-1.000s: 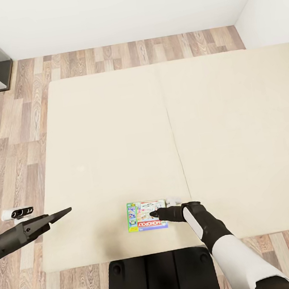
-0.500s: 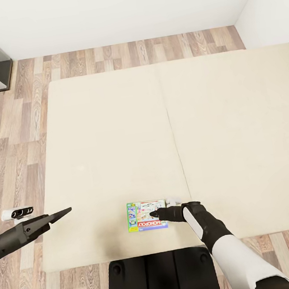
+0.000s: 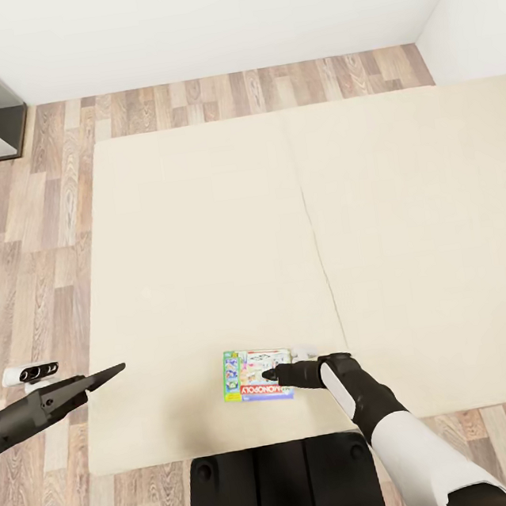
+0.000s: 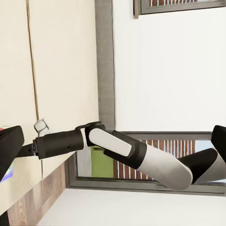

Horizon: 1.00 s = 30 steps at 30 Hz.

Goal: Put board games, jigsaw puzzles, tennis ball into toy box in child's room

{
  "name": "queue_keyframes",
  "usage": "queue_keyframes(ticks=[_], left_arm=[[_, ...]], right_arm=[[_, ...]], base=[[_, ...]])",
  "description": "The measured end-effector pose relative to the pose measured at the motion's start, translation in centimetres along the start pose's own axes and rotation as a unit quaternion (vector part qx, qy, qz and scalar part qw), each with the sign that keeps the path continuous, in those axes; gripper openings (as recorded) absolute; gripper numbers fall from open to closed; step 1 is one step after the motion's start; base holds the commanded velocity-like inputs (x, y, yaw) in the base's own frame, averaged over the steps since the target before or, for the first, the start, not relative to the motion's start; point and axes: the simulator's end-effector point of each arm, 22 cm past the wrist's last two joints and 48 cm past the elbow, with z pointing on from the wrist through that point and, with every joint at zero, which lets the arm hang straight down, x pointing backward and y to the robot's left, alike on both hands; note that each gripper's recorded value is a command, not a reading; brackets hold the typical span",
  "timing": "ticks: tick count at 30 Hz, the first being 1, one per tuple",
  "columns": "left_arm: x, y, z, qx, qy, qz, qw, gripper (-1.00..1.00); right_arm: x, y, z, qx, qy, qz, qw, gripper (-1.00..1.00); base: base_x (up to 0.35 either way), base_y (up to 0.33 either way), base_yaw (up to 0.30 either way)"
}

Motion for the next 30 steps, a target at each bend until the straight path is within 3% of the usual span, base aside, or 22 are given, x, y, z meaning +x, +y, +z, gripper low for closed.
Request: queue_keyframes(ticks=[9, 30], left_arm=[[0.01, 0.0, 0.01, 0.0, 0.0, 0.0, 1.0, 1.0], [0.01, 0.0, 0.01, 0.0, 0.0, 0.0, 1.0, 1.0]], right_arm=[[-0.03, 0.03, -0.02, 0.0, 0.0, 0.0, 1.0, 1.0], [-0.13, 0.13, -0.06, -0.002, -0.001, 0.0, 1.0, 1.0]], base=[[0.0, 0.111, 0.0], [0.0, 0.004, 0.033]])
